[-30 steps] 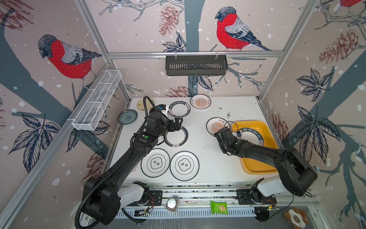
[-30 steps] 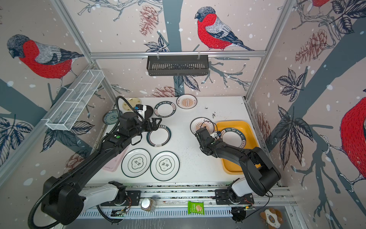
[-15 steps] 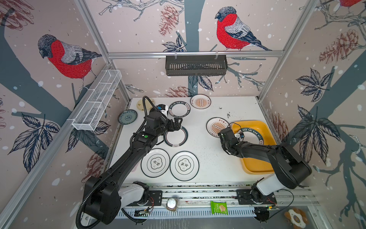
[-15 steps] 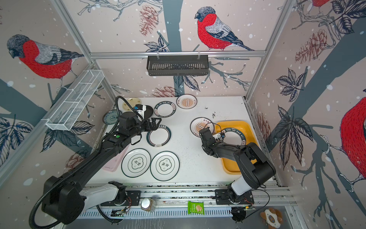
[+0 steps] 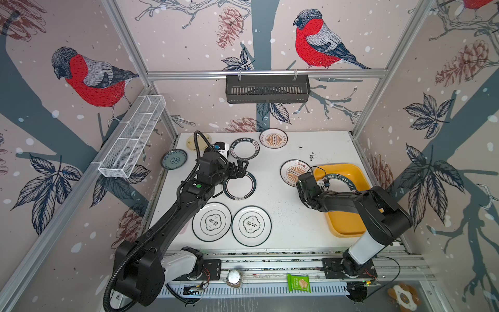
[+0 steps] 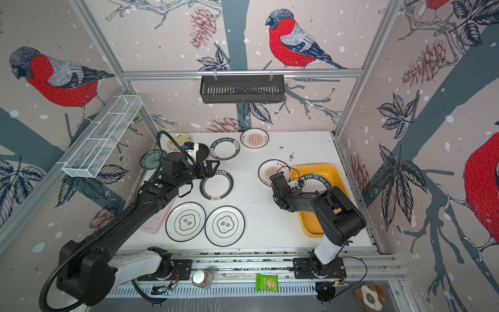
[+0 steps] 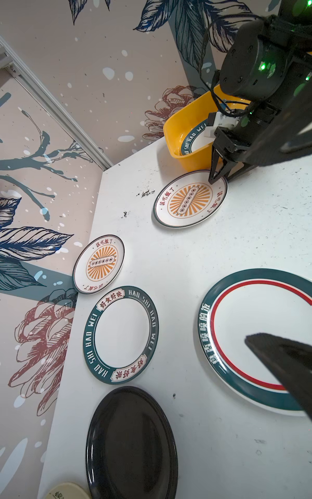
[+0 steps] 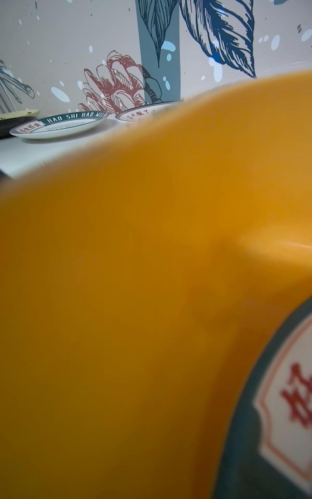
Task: Place the plates into the plastic bin on the countertop
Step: 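Move the right gripper to the orange sunburst plate and grasp its edge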
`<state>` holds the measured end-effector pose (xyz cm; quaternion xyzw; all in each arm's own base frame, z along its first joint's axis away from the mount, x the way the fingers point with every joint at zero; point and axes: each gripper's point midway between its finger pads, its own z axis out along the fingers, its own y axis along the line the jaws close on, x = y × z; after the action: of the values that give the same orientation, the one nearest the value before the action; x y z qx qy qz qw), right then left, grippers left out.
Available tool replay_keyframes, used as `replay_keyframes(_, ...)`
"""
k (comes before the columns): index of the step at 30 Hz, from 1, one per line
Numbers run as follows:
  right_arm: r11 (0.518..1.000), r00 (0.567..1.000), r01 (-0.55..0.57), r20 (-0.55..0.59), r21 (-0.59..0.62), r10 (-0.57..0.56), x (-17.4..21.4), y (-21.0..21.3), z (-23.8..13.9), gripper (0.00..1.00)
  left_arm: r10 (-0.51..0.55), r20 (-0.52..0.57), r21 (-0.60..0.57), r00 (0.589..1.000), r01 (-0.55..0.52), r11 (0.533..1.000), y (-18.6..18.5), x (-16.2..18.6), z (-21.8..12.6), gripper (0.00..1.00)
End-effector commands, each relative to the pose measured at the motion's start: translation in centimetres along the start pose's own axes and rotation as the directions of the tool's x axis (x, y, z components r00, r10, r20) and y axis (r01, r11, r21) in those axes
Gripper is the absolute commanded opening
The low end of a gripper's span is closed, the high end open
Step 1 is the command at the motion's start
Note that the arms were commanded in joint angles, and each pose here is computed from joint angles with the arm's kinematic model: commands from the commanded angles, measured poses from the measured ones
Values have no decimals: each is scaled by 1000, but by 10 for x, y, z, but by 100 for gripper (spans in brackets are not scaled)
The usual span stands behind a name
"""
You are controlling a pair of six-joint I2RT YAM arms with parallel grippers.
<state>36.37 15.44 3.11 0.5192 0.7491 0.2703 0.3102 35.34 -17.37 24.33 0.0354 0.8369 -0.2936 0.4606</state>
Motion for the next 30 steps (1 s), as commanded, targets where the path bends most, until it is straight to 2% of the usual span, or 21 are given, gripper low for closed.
replay_keyframes(1, 999, 999, -31, -35, 19, 31, 7, -11, 2, 26, -4, 22, -3, 1000, 4, 1000, 1, -6, -1, 97)
replay_keyframes(4, 1000, 999, -23, -49, 7, 24, 8, -9, 2, 11, -4, 22, -5, 1000, 4, 1000, 1, -6, -1, 97)
replay_keyframes(7, 1000, 998, -14, -55, 0, 14, 9, -6, 3, 3, -4, 21, -5, 1000, 4, 1000, 1, -5, -1, 97)
replay_keyframes(16, 999, 998, 43, -48, -20, -44, 11, 11, 1, 1, -4, 23, -6, 1000, 5, 1000, 2, -6, -1, 97)
replay_keyframes(23, 985, 987, 158, -26, -66, -160, 12, 45, -11, 1, -5, 19, -3, 1000, 6, 1000, 1, -5, 0, 97)
replay_keyframes(30, 952, 958, 284, 0, -114, -286, 21, 88, -29, 1, -10, 8, 14, 1000, 10, 1000, -1, -3, 2, 97)
